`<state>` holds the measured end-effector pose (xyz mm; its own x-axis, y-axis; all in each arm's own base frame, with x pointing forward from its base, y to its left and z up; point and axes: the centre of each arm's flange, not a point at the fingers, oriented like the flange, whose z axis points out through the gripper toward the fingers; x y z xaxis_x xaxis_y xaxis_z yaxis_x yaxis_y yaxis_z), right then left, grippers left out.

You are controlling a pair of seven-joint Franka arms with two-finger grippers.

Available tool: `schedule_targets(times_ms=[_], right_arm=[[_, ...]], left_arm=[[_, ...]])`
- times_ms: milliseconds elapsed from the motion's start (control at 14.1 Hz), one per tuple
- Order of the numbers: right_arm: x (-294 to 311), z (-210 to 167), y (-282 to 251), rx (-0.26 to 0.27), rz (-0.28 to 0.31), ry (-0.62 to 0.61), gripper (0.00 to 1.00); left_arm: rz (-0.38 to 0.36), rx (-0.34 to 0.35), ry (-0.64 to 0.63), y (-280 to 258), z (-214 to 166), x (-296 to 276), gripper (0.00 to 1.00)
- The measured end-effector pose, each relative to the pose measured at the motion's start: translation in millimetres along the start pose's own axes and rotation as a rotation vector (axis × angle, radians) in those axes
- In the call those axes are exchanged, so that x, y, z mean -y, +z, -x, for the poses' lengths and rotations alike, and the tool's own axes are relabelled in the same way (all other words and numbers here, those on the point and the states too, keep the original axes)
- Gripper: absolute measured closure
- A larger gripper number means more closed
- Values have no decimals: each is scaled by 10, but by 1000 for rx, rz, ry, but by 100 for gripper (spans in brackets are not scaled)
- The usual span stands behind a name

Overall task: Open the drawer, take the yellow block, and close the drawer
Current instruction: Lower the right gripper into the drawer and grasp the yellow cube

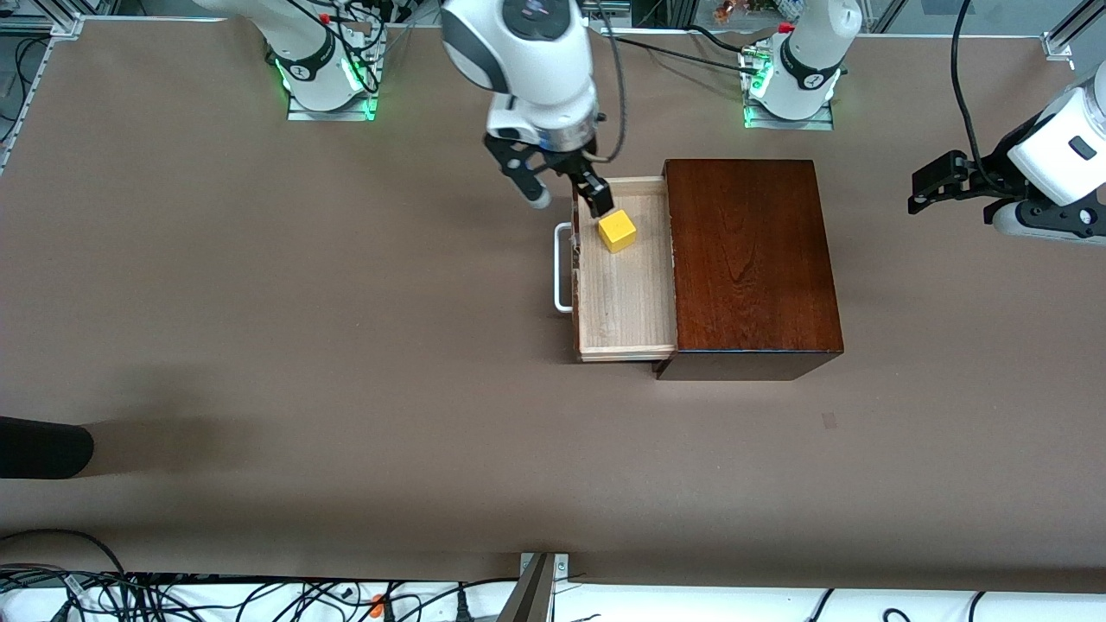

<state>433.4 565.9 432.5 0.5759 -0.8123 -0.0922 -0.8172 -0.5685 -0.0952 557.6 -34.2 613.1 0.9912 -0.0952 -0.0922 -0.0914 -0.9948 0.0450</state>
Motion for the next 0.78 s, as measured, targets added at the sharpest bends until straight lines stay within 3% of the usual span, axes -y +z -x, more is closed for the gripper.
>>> schedule_targets(times_ms=[284, 781], right_arm=[[79, 303, 545, -48, -9, -2, 0], [56, 462, 1130, -103, -18, -5, 0]], left_arm=[[-10, -3, 0, -2, -4, 13, 0], [-23, -4, -1, -4, -5, 27, 0]])
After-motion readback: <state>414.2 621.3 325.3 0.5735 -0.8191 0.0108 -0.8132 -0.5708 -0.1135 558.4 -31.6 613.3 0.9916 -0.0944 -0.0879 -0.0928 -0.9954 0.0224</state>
